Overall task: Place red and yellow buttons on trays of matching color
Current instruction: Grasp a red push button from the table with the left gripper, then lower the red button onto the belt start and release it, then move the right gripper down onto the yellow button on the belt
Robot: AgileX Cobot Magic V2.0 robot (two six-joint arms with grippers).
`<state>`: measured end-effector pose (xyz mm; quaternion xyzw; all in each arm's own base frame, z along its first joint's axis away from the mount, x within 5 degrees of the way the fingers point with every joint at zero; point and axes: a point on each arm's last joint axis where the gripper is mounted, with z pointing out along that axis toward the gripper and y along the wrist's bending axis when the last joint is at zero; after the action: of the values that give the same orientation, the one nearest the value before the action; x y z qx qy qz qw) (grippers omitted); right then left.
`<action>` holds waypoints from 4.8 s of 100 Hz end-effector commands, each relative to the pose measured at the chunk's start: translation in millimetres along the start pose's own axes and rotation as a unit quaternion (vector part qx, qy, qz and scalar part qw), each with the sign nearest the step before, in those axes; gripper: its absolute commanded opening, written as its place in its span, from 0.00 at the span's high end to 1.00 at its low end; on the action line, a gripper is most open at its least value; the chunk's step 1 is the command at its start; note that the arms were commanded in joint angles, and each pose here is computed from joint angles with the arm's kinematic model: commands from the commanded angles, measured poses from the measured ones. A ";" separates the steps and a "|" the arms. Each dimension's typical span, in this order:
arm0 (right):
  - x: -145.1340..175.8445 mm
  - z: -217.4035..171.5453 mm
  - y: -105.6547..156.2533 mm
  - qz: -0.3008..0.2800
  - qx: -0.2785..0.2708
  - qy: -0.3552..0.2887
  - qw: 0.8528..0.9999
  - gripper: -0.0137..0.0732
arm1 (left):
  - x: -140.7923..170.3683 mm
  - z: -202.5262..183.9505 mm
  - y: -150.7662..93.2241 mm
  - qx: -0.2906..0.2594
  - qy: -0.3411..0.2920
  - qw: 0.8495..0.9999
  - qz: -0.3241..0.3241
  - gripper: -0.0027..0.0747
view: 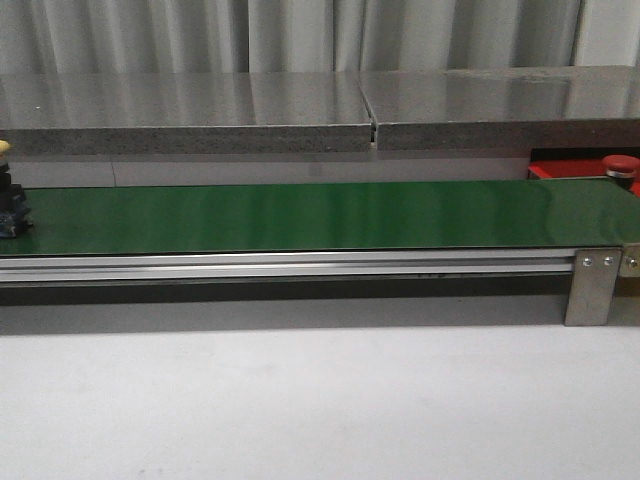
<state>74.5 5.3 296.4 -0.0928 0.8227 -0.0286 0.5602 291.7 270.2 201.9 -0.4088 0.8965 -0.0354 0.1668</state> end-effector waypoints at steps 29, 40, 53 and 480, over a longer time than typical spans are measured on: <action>-13.2 -3.1 -2.8 -0.002 0.011 -0.042 0.999 0.92 | -8.9 -30.3 -10.5 0.012 -0.058 0.998 0.006 0.63; -13.2 -3.1 -2.8 -0.002 0.011 -0.042 0.999 0.92 | -7.8 -45.4 -17.9 0.013 -0.075 0.997 0.018 0.63; -13.2 -3.1 -2.8 -0.002 0.011 -0.042 0.999 0.92 | -3.9 -72.2 -28.6 0.019 -0.102 0.994 0.033 0.63; -14.1 -3.1 -3.1 -0.002 0.012 -0.048 0.999 0.92 | 306.6 -218.6 -80.0 0.325 -0.304 0.802 0.398 0.99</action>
<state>74.5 5.3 296.4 -0.0928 0.8227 -0.0286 0.5602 89.1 -26.4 327.5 0.0808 0.8425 -0.1177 0.5194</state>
